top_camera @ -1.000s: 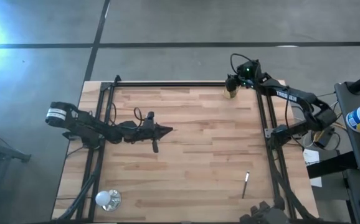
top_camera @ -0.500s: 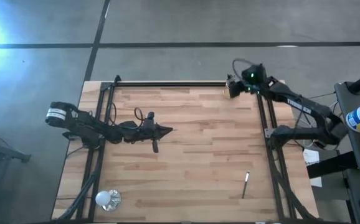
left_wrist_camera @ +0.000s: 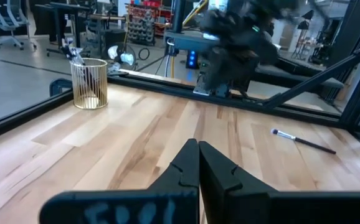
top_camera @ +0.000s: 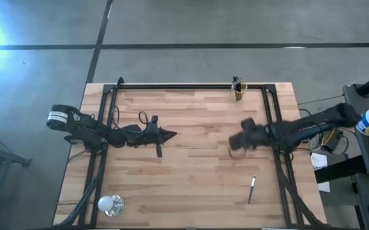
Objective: Put items in baskets/containers
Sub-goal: Put the black eyeshadow brush into the gold pen holder
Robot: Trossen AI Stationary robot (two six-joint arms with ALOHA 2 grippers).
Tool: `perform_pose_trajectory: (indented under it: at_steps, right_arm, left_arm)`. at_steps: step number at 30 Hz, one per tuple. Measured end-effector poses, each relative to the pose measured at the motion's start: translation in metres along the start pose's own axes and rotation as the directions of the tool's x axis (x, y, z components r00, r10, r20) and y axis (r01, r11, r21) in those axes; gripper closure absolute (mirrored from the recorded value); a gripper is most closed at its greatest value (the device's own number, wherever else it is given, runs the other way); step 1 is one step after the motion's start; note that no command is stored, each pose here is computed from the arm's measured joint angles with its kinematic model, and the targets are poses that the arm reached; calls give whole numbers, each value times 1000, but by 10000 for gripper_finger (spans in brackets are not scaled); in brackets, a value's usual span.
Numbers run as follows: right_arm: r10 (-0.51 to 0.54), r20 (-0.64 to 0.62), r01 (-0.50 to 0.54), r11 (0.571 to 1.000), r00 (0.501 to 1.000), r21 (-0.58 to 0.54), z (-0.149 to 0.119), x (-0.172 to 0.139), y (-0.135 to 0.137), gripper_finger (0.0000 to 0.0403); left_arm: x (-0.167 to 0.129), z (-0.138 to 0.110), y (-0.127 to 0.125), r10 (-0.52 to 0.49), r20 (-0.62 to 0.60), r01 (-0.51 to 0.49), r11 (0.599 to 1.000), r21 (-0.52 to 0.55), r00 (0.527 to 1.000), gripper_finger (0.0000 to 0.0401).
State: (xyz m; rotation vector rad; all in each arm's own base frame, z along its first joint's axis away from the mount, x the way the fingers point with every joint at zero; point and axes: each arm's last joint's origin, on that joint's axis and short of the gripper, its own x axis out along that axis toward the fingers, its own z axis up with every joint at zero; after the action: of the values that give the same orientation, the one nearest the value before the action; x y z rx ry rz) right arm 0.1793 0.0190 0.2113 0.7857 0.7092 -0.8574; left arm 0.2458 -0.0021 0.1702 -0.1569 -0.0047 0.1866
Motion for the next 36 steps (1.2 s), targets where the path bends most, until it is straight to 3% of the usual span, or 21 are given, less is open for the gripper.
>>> perform_pose_trajectory:
  at_steps: [4,9,12,16,18,22,30,36]
  right_arm:
    - [-87,-93,95,991,992,93,-41,-14,3,392]
    - [-93,-234,131,980,968,152,-81,-32,18,392]
    - [-114,-328,173,972,938,158,-105,-41,24,392]
    - [-195,-453,306,933,870,187,-132,-48,21,390]
    - [-237,-483,352,921,843,164,-138,-46,20,384]
    - [-280,-462,396,902,841,174,-137,-34,19,353]
    - [-267,-491,400,897,829,189,-139,-32,18,277]
    - [-291,-496,425,887,818,180,-146,-23,15,260]
  left_arm:
    - [-2,-3,1,3,-11,-3,1000,3,1000,401]
    - [-3,-3,1,8,-10,-8,1000,2,1000,401]
    - [-3,-3,2,17,-6,-17,1000,-1,1000,401]
    - [-3,-3,2,17,-6,-17,1000,-2,1000,401]
    - [-3,-3,2,17,-6,-17,1000,-2,1000,401]
    - [-3,-3,2,16,-7,-16,1000,-3,1000,401]
    - [-3,-3,1,14,-8,-14,1000,-4,1000,401]
    - [-3,-3,1,7,-10,-7,1000,-4,1000,401]
